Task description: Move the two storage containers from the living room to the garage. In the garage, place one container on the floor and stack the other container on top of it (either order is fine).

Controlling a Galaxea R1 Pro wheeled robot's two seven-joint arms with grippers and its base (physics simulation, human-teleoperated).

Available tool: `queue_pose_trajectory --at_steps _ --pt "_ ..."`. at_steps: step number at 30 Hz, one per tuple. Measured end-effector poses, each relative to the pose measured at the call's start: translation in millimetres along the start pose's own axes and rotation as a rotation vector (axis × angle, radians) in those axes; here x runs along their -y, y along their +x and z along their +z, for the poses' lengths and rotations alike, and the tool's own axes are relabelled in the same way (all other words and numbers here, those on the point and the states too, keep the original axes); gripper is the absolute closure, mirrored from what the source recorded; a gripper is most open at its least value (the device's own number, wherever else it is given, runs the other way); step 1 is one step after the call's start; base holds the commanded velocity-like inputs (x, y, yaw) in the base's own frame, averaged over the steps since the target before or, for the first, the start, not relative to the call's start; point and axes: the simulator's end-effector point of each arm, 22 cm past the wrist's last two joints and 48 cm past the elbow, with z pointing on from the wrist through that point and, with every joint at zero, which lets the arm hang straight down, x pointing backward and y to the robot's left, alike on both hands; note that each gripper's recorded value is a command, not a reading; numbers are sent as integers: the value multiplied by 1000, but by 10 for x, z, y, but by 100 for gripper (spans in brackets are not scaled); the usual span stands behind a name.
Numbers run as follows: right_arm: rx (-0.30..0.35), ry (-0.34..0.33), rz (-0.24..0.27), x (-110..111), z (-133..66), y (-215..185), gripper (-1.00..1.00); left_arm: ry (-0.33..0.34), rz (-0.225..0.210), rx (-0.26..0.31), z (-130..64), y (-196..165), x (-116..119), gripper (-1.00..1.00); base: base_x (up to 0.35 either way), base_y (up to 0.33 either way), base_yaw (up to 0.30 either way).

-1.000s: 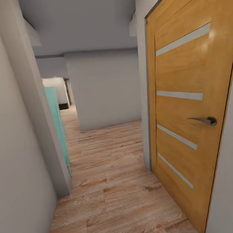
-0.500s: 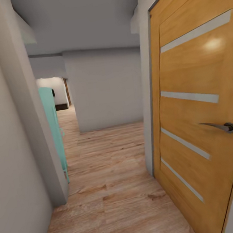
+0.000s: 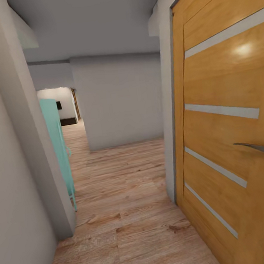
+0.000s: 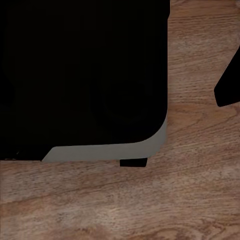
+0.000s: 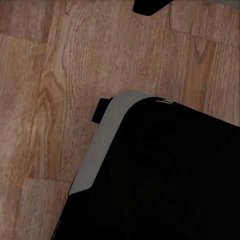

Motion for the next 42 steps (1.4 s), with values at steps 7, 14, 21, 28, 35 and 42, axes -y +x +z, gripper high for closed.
queue_pose_trajectory --at_steps 7,14,21,28,35,42 --pt "-1 -2 3 -20 2 -2 -100 0 0 0 0 1 0 -100 0 0 0" --pt "-2 -4 5 -27 3 -3 -100 0 0 0 0 0 -1 -100 0 0 138" --pt "-4 -3 3 -21 2 4 -100 0 0 -1 0 4 -1 -100 0 0 289" --pt "-3 -3 4 -18 0 3 -100 1 0 0 -1 3 1 -100 84 0 107" --pt "-2 -3 3 -18 0 1 -100 0 0 -2 -2 8 -8 -100 302 0 4" --pt "-3 -2 0 -12 -1 7 -100 0 0 -1 -2 6 -5 -100 321 0 0"
